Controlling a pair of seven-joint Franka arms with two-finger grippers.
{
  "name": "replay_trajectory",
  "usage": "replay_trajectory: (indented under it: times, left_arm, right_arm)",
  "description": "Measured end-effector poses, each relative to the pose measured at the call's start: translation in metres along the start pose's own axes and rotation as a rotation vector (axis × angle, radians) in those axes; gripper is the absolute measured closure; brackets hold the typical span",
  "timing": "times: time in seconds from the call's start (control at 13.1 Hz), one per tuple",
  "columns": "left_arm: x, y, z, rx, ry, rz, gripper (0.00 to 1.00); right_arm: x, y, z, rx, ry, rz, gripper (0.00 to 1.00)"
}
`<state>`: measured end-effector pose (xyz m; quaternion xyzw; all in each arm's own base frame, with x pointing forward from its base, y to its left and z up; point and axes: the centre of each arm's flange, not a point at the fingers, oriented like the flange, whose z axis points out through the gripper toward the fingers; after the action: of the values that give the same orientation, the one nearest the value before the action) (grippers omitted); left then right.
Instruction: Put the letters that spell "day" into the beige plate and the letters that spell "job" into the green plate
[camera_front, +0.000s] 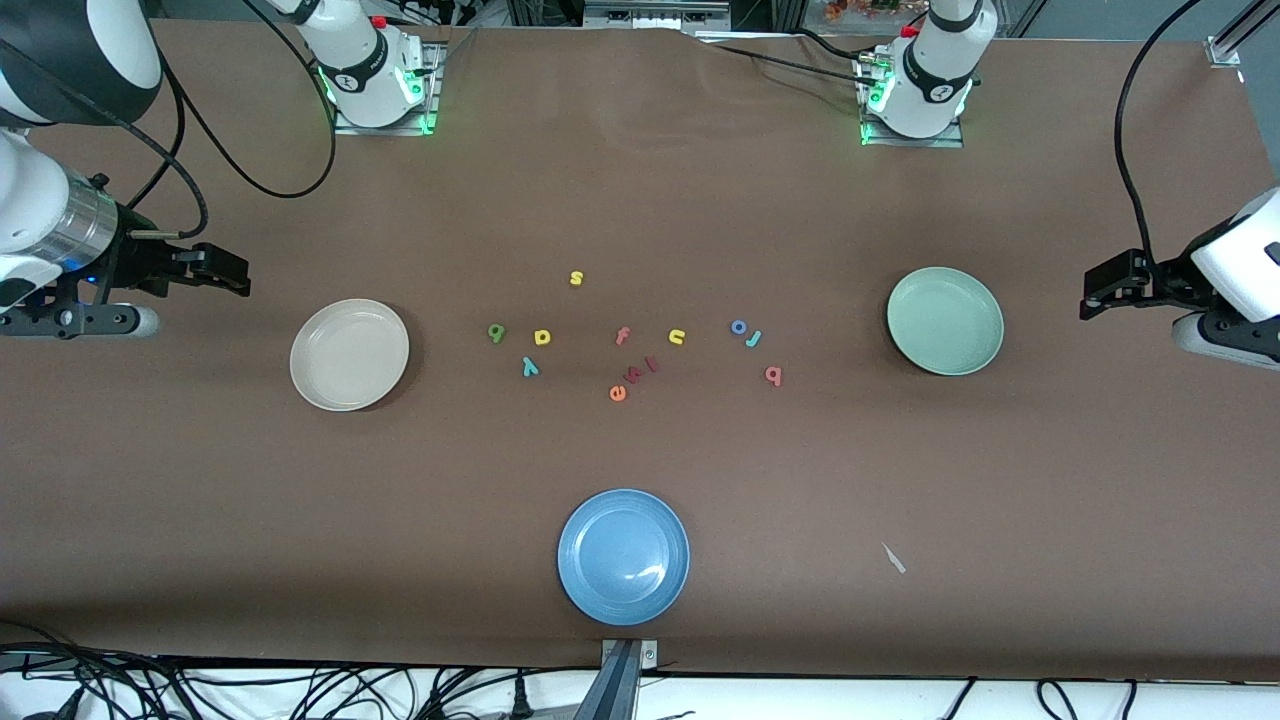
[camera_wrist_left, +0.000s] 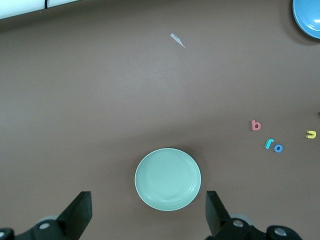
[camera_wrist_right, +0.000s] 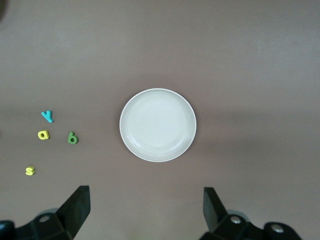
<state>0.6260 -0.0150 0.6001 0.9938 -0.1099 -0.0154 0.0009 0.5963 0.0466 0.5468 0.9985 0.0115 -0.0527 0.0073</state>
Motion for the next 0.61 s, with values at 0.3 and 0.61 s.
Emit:
replay_trajectory:
  times: [0.3,0.61]
  left_arm:
    - [0.0,0.0,0.0,0.0,0.0,0.0,0.0]
    - [0.0,0.0,0.0,0.0,0.0,0.0,0.0]
  right_arm:
    - [0.001,-0.0001,0.0017,0.0,-0.002,-0.001,0.0]
    - [0.0012,0.0025,0.0017,0.0,-0.002,0.004,0.0]
